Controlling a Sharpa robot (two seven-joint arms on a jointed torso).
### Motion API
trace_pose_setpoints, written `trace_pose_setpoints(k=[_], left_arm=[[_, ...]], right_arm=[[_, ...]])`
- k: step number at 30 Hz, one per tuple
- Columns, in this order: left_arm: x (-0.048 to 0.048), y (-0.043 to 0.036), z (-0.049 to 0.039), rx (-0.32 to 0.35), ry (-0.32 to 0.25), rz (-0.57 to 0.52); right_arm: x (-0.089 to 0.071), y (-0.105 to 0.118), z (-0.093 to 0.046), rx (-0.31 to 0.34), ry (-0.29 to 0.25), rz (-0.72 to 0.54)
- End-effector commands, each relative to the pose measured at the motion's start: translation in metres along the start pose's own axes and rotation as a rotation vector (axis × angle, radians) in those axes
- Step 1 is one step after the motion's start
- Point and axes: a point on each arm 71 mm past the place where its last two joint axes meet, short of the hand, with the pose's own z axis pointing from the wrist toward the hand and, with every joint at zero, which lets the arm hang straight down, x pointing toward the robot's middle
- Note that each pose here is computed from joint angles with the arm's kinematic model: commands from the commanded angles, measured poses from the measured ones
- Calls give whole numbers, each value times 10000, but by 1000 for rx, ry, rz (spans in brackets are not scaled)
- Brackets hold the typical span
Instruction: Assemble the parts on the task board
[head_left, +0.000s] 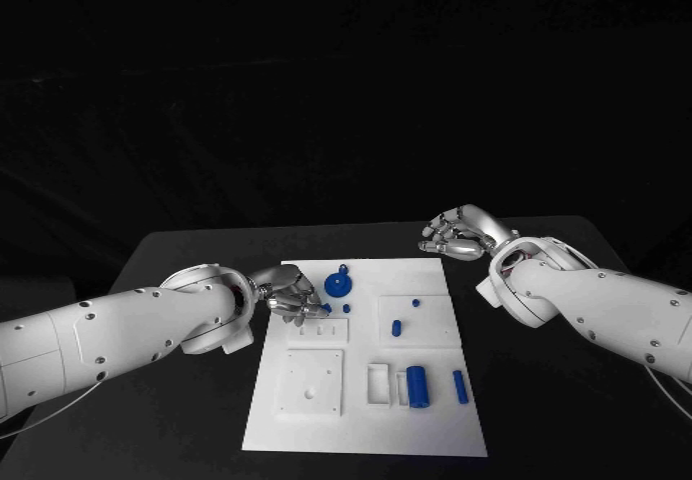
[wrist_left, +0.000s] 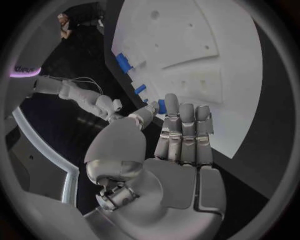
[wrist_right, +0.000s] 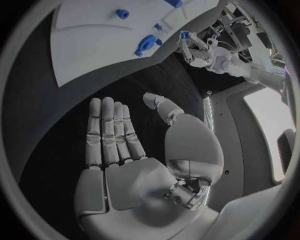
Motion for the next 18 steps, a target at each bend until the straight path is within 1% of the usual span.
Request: trace_pose_setpoints(k=[1, 2, 8, 11, 14, 18], left_arm=[[97, 23, -3, -64, 182, -146], [105, 28, -2, -74, 202, -163], [98, 68, -2, -117, 238, -241], [72, 87, 3, -139, 226, -271], [51, 103, 9, -169, 200, -301], [35, 114, 20, -208, 181, -303]], right_arm=[[15, 12, 3, -10, 15, -1], [16, 14, 2, -10, 15, -1], [14, 10, 2, -9, 14, -1], [15, 12, 2, -9, 15, -1], [14, 11, 2, -9, 15, -1], [14, 12, 2, -9, 14, -1]])
